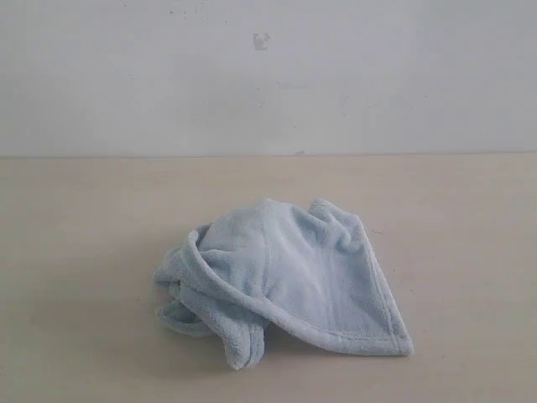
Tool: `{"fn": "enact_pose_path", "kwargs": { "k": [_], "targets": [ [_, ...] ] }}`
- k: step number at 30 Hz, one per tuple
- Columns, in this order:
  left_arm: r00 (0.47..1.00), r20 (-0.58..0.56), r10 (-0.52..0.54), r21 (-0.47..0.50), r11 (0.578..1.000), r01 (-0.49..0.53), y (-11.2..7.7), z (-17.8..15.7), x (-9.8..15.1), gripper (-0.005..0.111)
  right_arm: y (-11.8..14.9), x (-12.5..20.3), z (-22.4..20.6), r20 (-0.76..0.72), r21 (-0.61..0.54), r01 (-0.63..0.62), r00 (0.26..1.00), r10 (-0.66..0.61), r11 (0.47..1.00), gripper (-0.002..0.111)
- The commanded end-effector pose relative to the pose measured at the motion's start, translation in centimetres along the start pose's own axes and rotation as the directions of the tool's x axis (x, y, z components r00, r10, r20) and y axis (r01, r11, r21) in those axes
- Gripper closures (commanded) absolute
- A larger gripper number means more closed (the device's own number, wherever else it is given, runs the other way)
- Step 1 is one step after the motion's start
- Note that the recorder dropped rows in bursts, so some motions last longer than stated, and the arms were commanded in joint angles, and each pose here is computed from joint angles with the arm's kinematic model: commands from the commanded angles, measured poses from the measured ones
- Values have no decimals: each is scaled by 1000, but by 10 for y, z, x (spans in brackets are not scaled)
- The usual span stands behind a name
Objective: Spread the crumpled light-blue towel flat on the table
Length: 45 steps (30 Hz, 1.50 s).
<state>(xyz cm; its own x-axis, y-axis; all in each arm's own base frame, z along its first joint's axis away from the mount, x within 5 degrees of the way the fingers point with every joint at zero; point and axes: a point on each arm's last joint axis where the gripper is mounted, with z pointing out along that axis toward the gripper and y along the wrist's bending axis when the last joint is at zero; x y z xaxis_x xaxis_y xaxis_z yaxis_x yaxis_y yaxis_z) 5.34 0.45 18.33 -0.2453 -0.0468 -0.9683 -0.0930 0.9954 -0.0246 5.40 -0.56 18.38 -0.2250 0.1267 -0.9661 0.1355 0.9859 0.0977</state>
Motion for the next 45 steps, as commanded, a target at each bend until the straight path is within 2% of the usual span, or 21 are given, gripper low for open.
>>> {"fn": "enact_pose_path", "kwargs": {
  "k": [1,5,8,11,14,17,20,22,24,26,27,29,31,33,34,35,37,39,41,42,45],
  "targets": [
    [1000,1,6,-5,1000,-6,0,0,1,103,-1,-1,0,17,15,91,996,-91,996,108],
    [1000,1,6,-5,1000,-6,0,0,1,103,-2,-3,0,28,32,212,977,-213,977,108],
    [1000,1,6,-5,1000,-6,0,0,1,103,-1,-13,-1,132,54,296,945,-300,954,108],
    [1000,1,6,-5,1000,-6,0,0,1,103,2,-33,-7,359,62,220,905,-227,974,108],
    [1000,1,6,-5,1000,-6,0,0,1,103,5,-53,-17,583,43,154,798,-150,987,108],
    [1000,1,6,-5,1000,-6,0,0,1,103,8,-70,-34,778,-7,102,626,-58,995,108],
    [1000,1,6,-5,1000,-6,0,0,1,103,10,-84,-58,911,-177,45,386,147,983,108],
    [1000,1,6,-5,1000,-6,0,0,1,103,12,-99,-85,932,-345,77,150,331,935,108],
    [1000,1,6,-5,1000,-6,0,0,1,103,15,-114,-111,928,-363,158,-29,372,918,108],
    [1000,1,6,-5,1000,-6,0,0,1,103,19,-131,-131,935,-309,209,-110,336,928,108],
    [1000,1,6,-5,1000,-6,0,0,1,103,23,-141,-136,959,-246,220,-83,270,944,108],
    [1000,1,6,-5,1000,-6,0,0,1,103,33,-155,-125,991,-11,279,130,-26,960,108],
    [1000,1,6,-5,1000,-6,0,0,1,103,29,-155,-95,782,260,431,431,-450,864,108],
    [1000,1,6,-5,1000,-6,0,0,1,103,13,-139,-50,476,281,484,680,-558,829,108],
    [1000,1,6,-5,1000,-6,0,0,1,103,3,-124,-28,298,257,473,791,-535,843,108],
    [1000,1,6,-5,1000,-6,0,0,1,103,-3,-111,-12,158,232,461,851,-501,857,108],
    [1000,1,6,-5,1000,-6,0,0,1,103,2,-99,12,88,145,569,807,-584,809,108],
    [1000,1,6,-5,1000,-6,0,0,1,103,19,-100,25,205,6,573,801,-562,819,108],
    [1000,1,6,-5,1000,-6,0,0,1,103,36,-100,37,275,-173,441,880,-387,880,108],
    [1000,1,6,-5,1000,-6,0,0,1,103,40,-99,42,249,-229,361,920,-304,904,108],
    [1000,1,6,-5,1000,-6,0,0,1,103,43,-92,66,22,-271,39,999,-35,962,108]
  ]
}}
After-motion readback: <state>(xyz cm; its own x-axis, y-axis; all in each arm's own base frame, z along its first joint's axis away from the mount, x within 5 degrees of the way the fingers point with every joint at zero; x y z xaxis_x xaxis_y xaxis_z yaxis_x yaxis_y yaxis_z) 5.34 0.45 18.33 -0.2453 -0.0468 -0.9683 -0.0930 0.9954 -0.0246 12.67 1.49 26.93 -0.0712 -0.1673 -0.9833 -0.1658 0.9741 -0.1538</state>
